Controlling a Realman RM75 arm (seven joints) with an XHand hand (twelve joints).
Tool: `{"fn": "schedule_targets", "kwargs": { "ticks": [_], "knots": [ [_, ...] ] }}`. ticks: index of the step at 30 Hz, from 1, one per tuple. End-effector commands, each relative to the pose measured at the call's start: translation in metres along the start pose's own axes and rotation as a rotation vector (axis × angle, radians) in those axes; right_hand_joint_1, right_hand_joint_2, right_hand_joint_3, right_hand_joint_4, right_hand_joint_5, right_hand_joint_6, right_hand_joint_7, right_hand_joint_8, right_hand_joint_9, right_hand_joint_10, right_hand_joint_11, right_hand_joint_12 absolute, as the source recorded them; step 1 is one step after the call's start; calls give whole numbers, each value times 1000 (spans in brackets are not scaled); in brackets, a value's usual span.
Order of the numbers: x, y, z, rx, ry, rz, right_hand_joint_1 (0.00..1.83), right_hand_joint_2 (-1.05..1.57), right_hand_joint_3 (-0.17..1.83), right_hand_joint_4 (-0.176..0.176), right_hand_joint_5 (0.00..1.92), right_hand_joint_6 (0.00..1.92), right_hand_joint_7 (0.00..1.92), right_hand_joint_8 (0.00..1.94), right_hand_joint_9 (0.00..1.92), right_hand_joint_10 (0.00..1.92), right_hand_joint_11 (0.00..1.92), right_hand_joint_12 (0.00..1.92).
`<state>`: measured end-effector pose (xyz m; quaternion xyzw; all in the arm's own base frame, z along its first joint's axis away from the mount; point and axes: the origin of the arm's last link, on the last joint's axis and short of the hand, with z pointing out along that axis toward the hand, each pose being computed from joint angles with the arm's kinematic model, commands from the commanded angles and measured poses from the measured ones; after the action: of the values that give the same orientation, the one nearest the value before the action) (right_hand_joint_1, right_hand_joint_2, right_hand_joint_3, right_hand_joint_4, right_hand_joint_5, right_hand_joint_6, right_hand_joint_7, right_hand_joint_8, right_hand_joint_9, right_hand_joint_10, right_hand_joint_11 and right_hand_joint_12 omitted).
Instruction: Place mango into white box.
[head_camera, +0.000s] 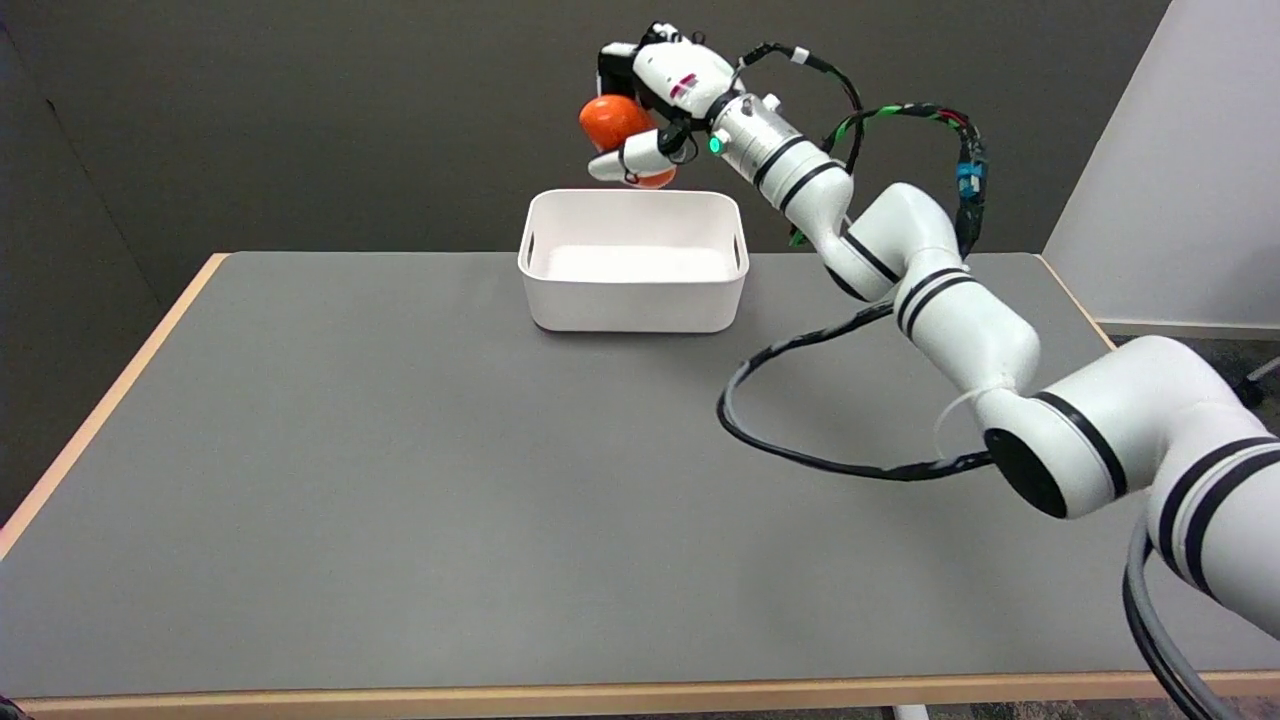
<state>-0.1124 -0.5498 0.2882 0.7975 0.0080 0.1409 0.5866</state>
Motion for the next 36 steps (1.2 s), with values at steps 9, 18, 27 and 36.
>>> {"fn": "schedule_targets", "kwargs": {
  "ticks": [9,18,27,36],
  "knots": [
    [-2,52,0,-331,170,510,1013,1336,224,-50,364,1795,568,1843,405,1921,-1,1921],
    [-16,36,5,-296,89,452,1016,1338,218,-50,360,1800,571,1839,400,1921,-1,1921],
    [-21,34,4,-285,70,431,1021,1340,210,-55,356,1802,577,1835,393,1921,-1,1921],
    [-29,29,5,-285,-19,363,502,480,791,51,-1,-1,-1,-1,-1,-1,-1,698]
  ]
}}
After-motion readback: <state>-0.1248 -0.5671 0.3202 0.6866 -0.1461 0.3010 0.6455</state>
